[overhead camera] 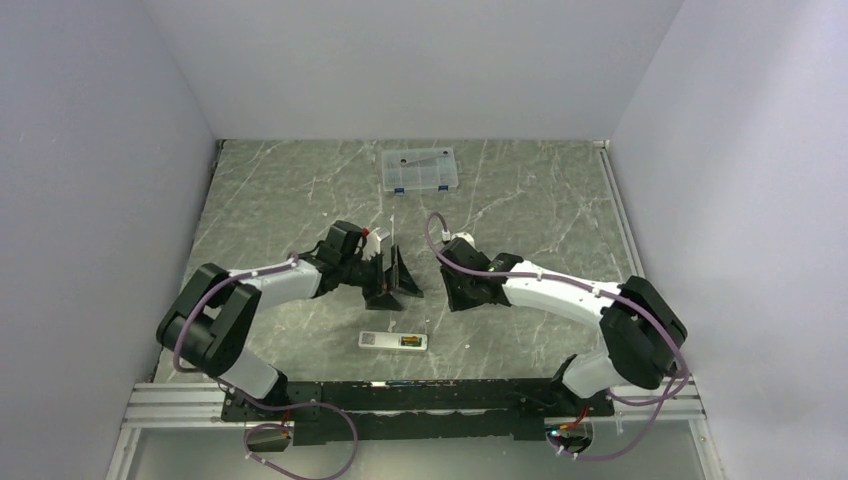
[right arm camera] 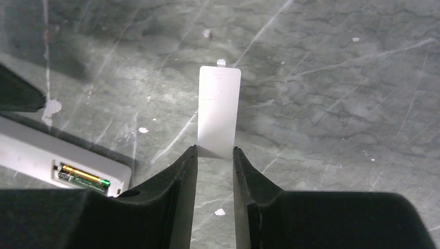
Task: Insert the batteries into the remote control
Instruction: Pick up the battery cover at the center of the board.
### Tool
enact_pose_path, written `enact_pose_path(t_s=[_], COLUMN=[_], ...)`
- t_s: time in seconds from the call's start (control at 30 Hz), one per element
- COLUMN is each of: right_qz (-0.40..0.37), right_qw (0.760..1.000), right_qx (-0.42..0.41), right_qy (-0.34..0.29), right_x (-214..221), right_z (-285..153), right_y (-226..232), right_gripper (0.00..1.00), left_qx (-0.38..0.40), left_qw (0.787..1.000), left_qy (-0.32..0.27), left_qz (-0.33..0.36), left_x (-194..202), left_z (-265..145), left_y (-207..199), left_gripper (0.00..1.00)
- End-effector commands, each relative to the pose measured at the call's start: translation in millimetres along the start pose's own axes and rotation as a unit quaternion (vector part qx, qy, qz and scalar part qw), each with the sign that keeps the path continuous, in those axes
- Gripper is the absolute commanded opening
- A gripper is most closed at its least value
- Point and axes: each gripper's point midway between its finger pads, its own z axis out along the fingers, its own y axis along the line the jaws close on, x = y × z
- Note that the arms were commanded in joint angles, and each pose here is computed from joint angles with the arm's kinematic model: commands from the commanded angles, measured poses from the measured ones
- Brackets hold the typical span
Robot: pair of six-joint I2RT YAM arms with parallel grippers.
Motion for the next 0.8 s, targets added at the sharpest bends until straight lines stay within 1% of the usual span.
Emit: enact_pose_path(t_s=[0.0, 0.07, 0.1, 0.2, 0.33, 0.57, 0.77], right_qz=[-0.030, -0.043, -0.050, -0.074, -0.102, -0.156, -0.195], right_qw=[0.998, 0.997, 0.996, 0.993, 0.989, 0.976, 0.965], right_qx=[-0.039, -0.053, -0.062, -0.080, -0.092, -0.129, -0.151], right_qy=[-0.027, -0.032, -0.038, -0.045, -0.059, -0.075, -0.090], right_x=[-6.1, -5.1, -5.6, -4.7, -2.9, -0.3, -9.5], right_z=[-12.2, -15.1, -18.3, -24.7, -33.5, -47.1, -57.1], right_y=[15.3, 18.8, 21.0, 25.4, 26.2, 36.0, 52.8], right_gripper=[0.04, 0.04, 0.04, 0.04, 0.04, 0.03, 0.02], left_qx=[0.061, 0.070, 0.075, 0.084, 0.069, -0.023, -0.071], left_qw=[0.998, 0.997, 0.996, 0.995, 0.996, 0.999, 0.996], left_qy=[0.020, 0.031, 0.036, 0.051, 0.058, 0.008, -0.027], left_qz=[0.023, 0.018, 0.017, 0.014, 0.016, 0.044, 0.044], left_x=[-7.0, -5.4, -4.4, -0.6, 4.0, 2.5, 8.6], left_z=[7.5, 9.4, 10.0, 10.7, 7.5, -15.2, -35.8], left_y=[-31.2, -32.2, -32.8, -33.3, -30.0, -18.3, -10.0], left_gripper=[0.99, 1.00, 0.97, 0.94, 0.91, 0.91, 0.90])
